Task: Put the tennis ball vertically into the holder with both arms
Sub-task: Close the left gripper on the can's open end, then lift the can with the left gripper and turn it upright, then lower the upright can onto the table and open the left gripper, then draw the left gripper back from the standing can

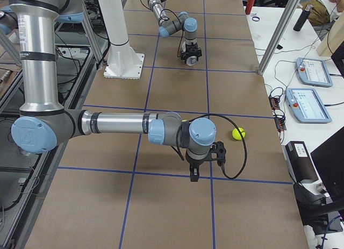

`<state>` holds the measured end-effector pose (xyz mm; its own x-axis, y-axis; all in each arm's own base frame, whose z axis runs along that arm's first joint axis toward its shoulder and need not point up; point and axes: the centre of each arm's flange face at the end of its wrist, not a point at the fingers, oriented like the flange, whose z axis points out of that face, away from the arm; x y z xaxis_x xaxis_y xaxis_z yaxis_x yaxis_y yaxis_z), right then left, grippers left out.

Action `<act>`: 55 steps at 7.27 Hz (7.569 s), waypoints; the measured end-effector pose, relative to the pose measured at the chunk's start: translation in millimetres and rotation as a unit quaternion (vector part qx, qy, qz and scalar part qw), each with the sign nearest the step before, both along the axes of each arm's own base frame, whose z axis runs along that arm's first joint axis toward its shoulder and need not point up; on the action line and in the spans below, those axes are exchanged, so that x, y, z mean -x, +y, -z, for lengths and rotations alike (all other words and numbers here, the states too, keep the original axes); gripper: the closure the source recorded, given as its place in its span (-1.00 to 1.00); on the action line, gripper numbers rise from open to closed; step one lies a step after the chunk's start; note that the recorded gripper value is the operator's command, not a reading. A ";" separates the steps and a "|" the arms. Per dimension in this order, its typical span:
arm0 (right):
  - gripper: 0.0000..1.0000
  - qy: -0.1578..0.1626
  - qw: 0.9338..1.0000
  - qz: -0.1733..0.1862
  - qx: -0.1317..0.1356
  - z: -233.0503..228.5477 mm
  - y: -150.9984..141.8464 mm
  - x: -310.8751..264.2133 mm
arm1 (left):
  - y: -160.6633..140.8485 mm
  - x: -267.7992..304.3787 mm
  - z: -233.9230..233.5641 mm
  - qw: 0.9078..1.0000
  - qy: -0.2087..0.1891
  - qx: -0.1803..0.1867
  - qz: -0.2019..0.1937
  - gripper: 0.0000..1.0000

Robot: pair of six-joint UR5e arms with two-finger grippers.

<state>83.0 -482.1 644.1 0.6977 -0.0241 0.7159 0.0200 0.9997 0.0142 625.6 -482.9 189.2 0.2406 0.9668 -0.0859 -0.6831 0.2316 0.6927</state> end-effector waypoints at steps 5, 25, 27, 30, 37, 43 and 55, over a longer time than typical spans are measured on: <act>-0.99 -0.001 1.000 0.000 0.004 -3.7 3.9 0.5 | -2.2 -0.2 -4.1 1.000 -0.007 -0.009 0.010 -0.89; -0.99 -0.012 1.000 0.000 -0.005 3.7 1.7 2.0 | -1.5 149.4 12.3 0.709 0.622 -0.051 0.327 0.36; -0.99 -0.012 1.000 -0.001 -0.006 5.0 1.2 1.8 | 11.6 130.4 -24.7 0.680 0.651 -0.047 0.333 0.36; -0.99 -0.013 1.000 0.000 -0.007 6.2 0.9 2.1 | 20.3 118.6 -62.1 0.691 0.639 -0.056 0.333 0.34; -0.99 -0.015 1.000 -0.001 -0.008 7.2 0.2 1.8 | 33.3 104.2 -75.0 0.703 0.630 -0.053 0.325 -0.99; -0.99 -0.014 1.000 -0.001 -0.010 9.3 -1.3 1.6 | 42.1 120.9 -47.3 0.684 0.656 -0.049 0.316 -0.99; -0.99 -0.032 0.999 -0.025 -0.029 109.7 -41.4 45.2 | 96.8 253.1 -100.7 0.785 0.487 0.088 0.374 -0.98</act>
<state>37.8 -523.5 534.4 0.6512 -0.0324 0.7582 -0.0329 0.9969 0.0709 372.5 -386.1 289.9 0.4719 0.5394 -0.6974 0.5222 0.4664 0.7140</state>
